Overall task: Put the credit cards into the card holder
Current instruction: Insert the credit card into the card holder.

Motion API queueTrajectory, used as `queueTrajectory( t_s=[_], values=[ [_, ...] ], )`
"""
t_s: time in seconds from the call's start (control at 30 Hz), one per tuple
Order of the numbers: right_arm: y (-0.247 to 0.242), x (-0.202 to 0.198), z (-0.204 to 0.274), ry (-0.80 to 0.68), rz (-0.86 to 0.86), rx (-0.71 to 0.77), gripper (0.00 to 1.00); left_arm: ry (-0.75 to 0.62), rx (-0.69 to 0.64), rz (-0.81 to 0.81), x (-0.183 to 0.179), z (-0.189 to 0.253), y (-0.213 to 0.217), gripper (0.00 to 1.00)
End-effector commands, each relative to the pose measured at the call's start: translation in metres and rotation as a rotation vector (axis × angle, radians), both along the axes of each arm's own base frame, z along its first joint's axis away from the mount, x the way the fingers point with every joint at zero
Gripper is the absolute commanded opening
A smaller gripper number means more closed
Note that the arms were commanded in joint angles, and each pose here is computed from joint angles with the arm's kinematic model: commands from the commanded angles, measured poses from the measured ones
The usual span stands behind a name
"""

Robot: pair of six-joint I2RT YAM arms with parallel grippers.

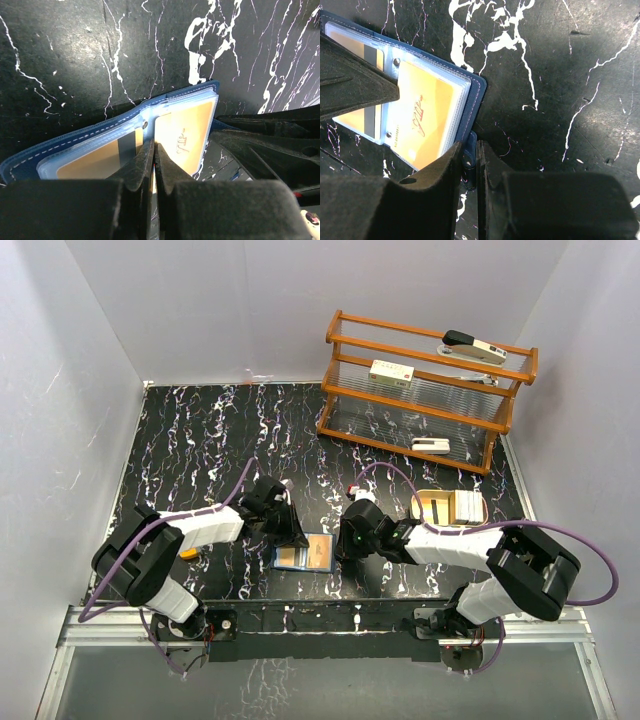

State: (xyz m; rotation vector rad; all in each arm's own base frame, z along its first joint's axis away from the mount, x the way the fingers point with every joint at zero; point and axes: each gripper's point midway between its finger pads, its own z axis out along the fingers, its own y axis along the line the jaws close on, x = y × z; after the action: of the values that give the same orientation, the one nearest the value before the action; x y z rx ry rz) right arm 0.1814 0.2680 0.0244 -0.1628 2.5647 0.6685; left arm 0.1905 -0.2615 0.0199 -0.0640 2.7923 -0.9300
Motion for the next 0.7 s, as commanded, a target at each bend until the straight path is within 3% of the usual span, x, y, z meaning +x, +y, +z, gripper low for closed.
queueTrajectory(
  t_s=[0.0,0.23,0.37,0.47,0.67],
  values=[
    [0.012,0.011,0.010,-0.040,-0.001,0.031,0.14,-0.028,-0.055,-0.027,-0.001,0.012,-0.013,0.00],
    [0.009,0.013,0.012,-0.048,-0.006,0.017,0.14,-0.061,-0.082,-0.013,0.003,0.024,-0.016,0.00],
    [0.005,0.014,0.015,-0.065,-0.014,0.006,0.14,-0.080,-0.009,0.009,0.005,0.029,-0.003,0.12],
    [0.004,0.013,0.012,-0.063,-0.012,-0.003,0.12,-0.109,0.061,0.021,0.007,0.033,0.011,0.28],
    [0.003,0.012,0.008,-0.056,-0.008,-0.009,0.12,-0.156,0.202,0.070,0.011,0.041,0.047,0.45]
  ],
)
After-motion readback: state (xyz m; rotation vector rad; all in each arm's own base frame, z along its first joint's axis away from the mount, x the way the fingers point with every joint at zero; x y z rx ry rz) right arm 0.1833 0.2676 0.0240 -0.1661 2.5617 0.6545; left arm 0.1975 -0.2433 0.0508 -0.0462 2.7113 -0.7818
